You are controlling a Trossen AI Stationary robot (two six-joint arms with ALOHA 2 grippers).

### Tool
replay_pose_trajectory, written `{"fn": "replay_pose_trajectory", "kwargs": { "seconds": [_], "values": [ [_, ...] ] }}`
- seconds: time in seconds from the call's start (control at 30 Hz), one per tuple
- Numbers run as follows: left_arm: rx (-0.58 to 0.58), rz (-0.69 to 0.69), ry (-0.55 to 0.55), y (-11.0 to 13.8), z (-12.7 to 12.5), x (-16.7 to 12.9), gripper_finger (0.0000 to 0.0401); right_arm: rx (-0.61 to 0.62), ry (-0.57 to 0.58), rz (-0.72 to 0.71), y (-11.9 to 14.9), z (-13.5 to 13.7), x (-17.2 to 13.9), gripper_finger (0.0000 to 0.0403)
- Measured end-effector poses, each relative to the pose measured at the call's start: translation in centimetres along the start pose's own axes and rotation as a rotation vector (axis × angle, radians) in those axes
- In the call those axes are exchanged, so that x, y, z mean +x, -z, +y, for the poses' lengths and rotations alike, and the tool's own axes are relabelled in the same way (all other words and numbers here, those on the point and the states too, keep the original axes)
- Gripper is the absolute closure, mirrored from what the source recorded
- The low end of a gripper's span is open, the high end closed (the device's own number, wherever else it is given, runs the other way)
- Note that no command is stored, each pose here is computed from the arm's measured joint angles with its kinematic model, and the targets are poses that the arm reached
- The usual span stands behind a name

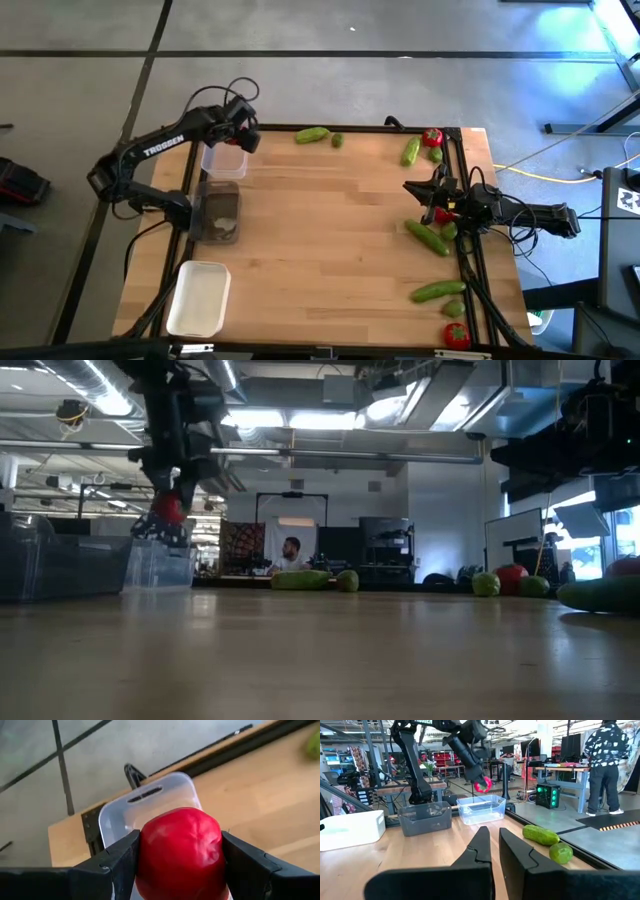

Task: Sort produce into baskets
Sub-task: Put the top left tomato into the transparent bin

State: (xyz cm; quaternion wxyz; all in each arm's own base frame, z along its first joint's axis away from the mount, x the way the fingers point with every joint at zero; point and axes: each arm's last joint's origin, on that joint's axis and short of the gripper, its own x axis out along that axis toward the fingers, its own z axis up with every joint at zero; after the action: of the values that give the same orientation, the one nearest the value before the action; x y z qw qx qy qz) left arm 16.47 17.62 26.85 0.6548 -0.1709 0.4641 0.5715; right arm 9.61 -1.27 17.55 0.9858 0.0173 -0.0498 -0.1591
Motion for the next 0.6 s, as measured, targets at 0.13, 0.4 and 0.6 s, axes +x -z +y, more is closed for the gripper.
{"fn": "replay_pose_trajectory", "kwargs": {
  "seconds": [0.13, 0.4, 0.6],
  "values": [
    [-0.012, 0.037, -0.012, 1.0, -0.2, 0.9, 0.0164, 0.0, 0.0, 0.001, 0.0, 0.0, 0.0, 0.0384],
    [0.011, 0.104, -0.029, 3.0, -0.5, 2.5, 0.0164, 0.0, 0.0, 0.0, 0.0, 0.0, 0.0, 0.0384],
    [0.034, 0.117, -0.033, 3.8, -0.7, 3.2, 0.0164, 0.0, 0.0, 0.001, 0.0, 0.0, 0.0, 0.0384]
  ]
}}
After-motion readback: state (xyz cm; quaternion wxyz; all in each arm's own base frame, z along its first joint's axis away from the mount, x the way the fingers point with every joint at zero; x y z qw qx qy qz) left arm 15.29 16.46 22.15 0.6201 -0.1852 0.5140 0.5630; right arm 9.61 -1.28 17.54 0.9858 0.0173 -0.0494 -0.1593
